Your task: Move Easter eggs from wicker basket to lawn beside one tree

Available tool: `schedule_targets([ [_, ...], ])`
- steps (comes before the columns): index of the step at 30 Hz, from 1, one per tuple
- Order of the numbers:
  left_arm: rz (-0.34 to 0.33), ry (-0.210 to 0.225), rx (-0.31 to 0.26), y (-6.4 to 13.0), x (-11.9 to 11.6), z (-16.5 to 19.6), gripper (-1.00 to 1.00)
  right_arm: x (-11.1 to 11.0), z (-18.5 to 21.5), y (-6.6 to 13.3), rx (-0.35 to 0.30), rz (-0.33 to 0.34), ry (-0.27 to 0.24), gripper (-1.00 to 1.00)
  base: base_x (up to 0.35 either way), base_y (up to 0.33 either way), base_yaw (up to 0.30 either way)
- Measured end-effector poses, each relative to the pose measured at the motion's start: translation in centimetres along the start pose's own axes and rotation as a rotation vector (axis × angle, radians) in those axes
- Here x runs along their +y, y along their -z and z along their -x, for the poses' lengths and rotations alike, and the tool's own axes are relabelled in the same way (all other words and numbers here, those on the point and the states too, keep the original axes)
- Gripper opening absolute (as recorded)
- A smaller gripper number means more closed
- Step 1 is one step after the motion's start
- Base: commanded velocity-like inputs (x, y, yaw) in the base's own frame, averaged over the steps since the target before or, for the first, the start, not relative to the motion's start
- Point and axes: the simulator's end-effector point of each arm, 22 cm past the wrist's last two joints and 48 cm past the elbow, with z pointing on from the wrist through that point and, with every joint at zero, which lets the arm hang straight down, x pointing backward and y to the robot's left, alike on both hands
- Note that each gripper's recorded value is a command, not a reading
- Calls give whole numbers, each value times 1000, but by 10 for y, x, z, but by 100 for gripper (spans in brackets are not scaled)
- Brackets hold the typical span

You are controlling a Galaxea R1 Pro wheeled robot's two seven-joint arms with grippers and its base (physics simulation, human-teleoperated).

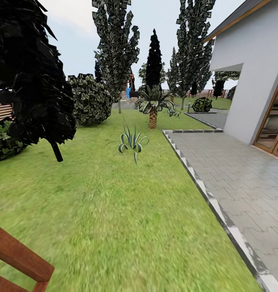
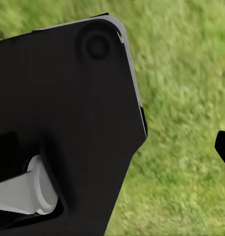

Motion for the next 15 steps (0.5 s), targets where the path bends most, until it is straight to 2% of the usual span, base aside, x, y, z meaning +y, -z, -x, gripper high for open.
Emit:
schedule_targets([
  [15, 1, -1, 1, 0, 1, 0, 100, 0, 0, 0, 0, 0, 0, 100, 298, 0, 0],
])
